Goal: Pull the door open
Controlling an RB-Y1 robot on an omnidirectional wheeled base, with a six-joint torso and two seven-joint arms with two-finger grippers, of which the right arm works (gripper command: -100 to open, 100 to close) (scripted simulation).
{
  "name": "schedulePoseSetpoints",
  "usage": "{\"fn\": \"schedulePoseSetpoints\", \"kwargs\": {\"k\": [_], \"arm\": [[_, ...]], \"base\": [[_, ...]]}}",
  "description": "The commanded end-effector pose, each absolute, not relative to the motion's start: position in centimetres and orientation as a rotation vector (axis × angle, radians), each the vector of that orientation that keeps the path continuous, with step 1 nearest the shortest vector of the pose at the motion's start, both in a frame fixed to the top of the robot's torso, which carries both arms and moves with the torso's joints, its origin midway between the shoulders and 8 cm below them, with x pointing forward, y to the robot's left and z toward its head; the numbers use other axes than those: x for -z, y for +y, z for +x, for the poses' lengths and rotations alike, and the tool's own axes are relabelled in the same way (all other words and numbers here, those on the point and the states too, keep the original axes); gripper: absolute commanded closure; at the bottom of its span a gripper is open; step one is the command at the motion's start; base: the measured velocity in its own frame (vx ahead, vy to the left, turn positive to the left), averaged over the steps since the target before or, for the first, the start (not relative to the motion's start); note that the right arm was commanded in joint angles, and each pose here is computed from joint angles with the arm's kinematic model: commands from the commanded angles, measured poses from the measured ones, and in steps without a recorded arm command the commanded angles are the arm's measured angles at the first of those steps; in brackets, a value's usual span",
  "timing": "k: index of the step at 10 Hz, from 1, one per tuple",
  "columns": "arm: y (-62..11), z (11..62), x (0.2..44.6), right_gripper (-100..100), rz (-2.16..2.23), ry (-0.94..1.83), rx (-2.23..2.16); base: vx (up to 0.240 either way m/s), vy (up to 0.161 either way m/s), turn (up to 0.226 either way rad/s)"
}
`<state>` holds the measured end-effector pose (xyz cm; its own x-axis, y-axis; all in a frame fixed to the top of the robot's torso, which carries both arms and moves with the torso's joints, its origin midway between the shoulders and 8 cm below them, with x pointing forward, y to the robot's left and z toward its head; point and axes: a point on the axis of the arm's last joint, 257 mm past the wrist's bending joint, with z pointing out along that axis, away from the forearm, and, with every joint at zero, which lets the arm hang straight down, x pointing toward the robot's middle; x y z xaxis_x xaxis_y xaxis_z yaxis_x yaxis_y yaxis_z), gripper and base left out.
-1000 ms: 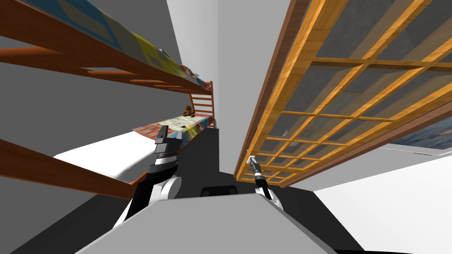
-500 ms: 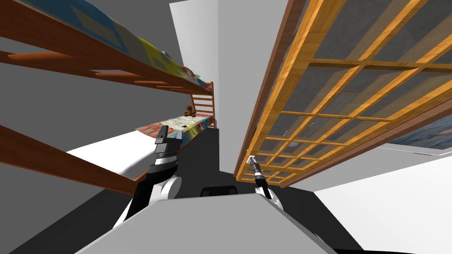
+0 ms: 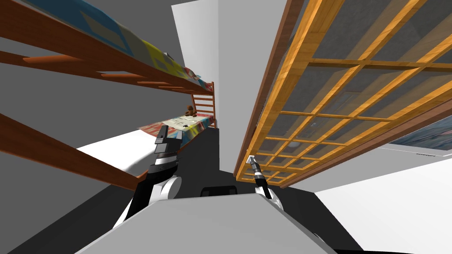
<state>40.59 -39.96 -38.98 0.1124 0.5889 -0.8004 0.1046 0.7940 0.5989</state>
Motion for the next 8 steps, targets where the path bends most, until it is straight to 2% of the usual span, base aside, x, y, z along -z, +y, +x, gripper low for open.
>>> {"fn": "schedulePoseSetpoints", "kwargs": {"k": [1, 8], "arm": [[-39.29, 40.63, 39.55, 100, 0.630, 1.435, -0.426], [-39.23, 40.88, 39.50, 100, 0.778, 1.374, -0.584]], "base": [[-0.023, -0.007, 0.008], [-0.028, -0.011, 0.027]]}}
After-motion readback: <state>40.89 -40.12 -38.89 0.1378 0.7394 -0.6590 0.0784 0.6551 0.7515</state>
